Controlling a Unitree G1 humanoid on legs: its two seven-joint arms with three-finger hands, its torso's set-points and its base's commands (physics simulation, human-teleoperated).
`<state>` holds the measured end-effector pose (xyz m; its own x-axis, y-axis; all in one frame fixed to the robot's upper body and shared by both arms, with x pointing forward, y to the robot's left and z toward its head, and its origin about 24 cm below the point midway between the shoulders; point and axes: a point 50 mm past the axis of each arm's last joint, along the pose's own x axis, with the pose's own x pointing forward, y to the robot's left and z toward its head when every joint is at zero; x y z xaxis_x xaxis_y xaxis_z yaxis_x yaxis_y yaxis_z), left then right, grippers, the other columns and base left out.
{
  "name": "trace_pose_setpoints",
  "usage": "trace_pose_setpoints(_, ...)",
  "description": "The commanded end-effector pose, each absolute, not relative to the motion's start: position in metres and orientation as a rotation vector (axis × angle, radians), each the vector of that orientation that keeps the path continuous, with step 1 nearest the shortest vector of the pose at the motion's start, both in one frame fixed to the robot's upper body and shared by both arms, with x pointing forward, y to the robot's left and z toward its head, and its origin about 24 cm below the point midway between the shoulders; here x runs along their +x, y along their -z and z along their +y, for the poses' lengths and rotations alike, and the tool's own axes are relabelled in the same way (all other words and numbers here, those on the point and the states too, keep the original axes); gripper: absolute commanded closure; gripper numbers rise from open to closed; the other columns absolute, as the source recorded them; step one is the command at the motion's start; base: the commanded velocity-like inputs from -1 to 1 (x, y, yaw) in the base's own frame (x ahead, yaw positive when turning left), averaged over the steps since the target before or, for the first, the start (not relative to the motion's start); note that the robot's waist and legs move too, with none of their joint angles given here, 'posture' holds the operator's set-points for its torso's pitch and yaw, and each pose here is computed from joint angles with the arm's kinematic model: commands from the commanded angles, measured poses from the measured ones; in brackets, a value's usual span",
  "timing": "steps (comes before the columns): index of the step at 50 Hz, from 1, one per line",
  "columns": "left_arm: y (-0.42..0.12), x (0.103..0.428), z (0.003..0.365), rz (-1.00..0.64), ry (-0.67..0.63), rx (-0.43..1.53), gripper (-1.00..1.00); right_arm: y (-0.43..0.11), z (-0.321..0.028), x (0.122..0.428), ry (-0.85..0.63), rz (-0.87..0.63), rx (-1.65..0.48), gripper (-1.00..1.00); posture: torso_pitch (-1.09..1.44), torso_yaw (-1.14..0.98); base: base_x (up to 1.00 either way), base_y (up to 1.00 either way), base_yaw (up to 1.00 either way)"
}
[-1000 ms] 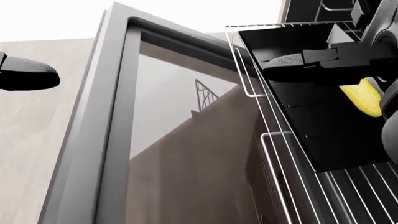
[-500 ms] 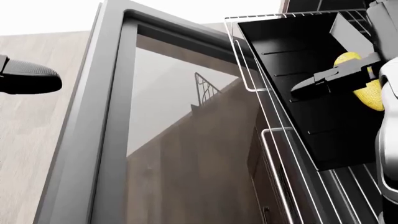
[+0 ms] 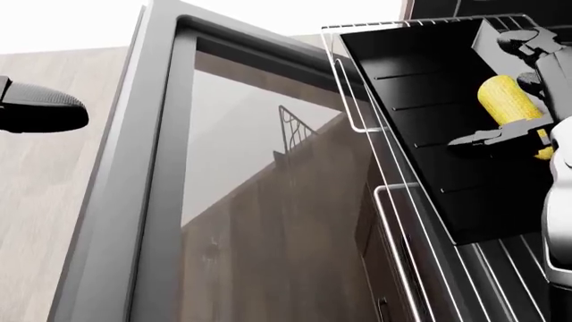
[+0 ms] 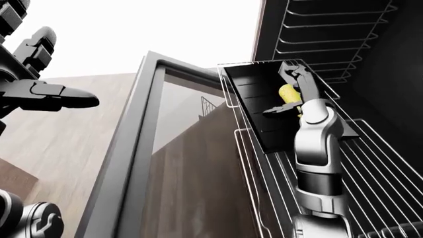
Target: Pick the corn from the oven and place it on the plate on the counter.
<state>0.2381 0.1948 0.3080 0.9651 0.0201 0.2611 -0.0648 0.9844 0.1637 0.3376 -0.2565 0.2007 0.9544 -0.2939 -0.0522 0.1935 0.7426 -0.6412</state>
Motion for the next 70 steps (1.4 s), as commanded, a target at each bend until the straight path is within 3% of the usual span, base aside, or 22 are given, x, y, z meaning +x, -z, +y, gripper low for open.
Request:
trace_pose_setpoints(1, -0.319, 0.232, 0.196, -0.333, -0.059, 0.175, -1.00, -0.223, -0.258, 0.336, 0.311, 0.057, -0.710, -0.51, 0.00, 0.00, 0.00, 0.00, 0.00)
trace_pose_setpoints(17, -0.320, 0.231, 0.196, -0.334, -0.059, 0.177, -1.00, -0.225, -0.276, 0.344, 0.379, 0.081, -0.716, -0.51, 0.00, 0.00, 0.00, 0.00, 0.00)
trace_pose_setpoints(64, -0.319, 0.229, 0.200, -0.339, -0.062, 0.160, -1.00, -0.178, -0.282, 0.376, 0.435, 0.256, -0.807, -0.54, 0.00, 0.00, 0.00, 0.00, 0.00)
trace_pose_setpoints(67, -0.320, 0.228, 0.200, -0.341, -0.063, 0.160, -1.00, -0.173, -0.283, 0.375, 0.432, 0.272, -0.812, -0.49, 0.00, 0.00, 0.00, 0.00, 0.00)
trace_pose_setpoints(68, -0.320, 0.228, 0.201, -0.341, -0.063, 0.159, -1.00, -0.171, -0.283, 0.375, 0.431, 0.276, -0.813, -0.25, 0.00, 0.00, 0.00, 0.00, 0.00)
trace_pose_setpoints(70, -0.320, 0.228, 0.201, -0.341, -0.063, 0.159, -1.00, -0.169, -0.284, 0.375, 0.431, 0.281, -0.815, -0.07, 0.00, 0.00, 0.00, 0.00, 0.00)
